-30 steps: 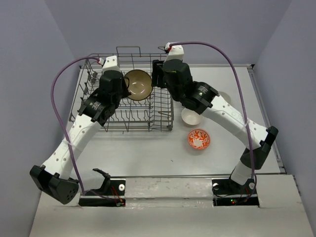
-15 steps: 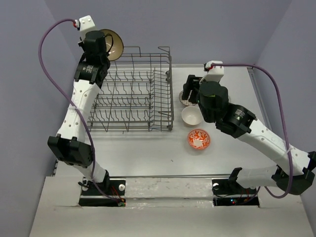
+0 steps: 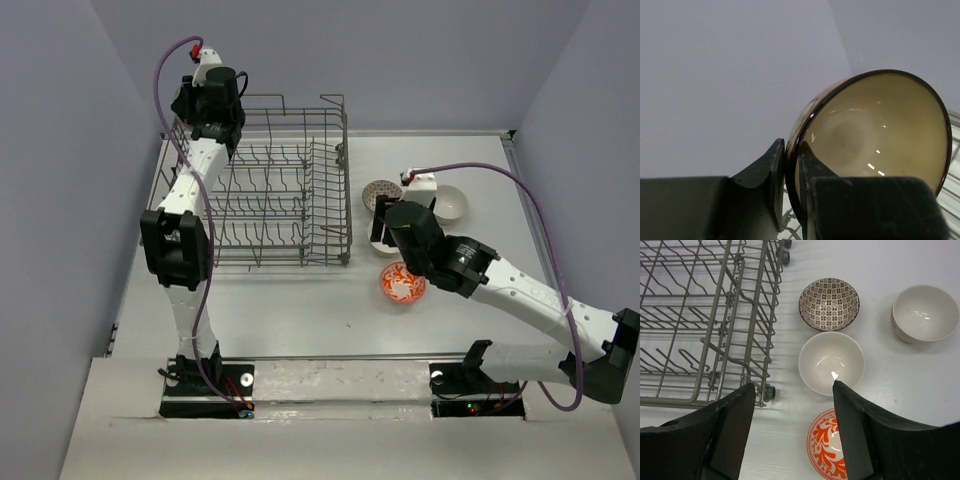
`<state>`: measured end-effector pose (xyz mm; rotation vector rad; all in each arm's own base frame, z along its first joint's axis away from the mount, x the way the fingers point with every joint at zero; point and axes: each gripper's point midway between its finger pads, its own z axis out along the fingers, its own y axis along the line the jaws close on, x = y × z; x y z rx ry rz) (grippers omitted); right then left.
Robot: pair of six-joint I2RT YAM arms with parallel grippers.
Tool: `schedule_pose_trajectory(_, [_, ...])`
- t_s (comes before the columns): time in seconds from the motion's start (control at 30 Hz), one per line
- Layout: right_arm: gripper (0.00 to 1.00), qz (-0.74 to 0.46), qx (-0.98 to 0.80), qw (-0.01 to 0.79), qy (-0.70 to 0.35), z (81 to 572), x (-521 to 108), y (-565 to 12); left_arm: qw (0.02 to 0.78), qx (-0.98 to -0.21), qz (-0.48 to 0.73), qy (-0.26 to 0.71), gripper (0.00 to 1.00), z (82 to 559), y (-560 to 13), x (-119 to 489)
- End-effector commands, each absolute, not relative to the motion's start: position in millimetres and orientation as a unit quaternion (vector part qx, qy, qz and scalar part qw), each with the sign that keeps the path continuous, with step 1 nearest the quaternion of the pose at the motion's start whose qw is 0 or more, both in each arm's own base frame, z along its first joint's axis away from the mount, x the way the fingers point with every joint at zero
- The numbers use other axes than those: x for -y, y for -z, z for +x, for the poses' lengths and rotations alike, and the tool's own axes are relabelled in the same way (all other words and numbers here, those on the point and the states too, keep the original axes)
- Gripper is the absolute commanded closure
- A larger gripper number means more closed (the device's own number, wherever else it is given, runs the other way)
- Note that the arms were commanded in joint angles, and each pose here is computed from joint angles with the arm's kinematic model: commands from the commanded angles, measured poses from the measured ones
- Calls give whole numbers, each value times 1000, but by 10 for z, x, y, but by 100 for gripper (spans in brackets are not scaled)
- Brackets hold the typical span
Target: Load the bowls into the dish rack
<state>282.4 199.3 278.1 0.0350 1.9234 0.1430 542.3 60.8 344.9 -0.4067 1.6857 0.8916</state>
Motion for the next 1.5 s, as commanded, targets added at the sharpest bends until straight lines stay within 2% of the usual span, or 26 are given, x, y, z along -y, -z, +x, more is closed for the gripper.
schedule_pose_trajectory(0.0, [31,36,-818,566,-97,2788,-2062,-2713,629,-609,-275,-397,100,5184,-4245,-961])
schedule_pose_trajectory(0.2, [31,19,-830,551,-89,2776,-2105,-2439,612,-599,-253,-450,100,5219,-4122,-1120])
schedule_pose_trajectory(0.63, [30,10,-823,559,-103,2787,-2152,-2446,570,-605,-174,-528,100,5324,-3599,-1183])
schedule_pose_trajectory(1.47, [29,-5,-830,544,-121,2785,-2299,-2326,560,-599,-84,-566,100,5336,-3069,-1075])
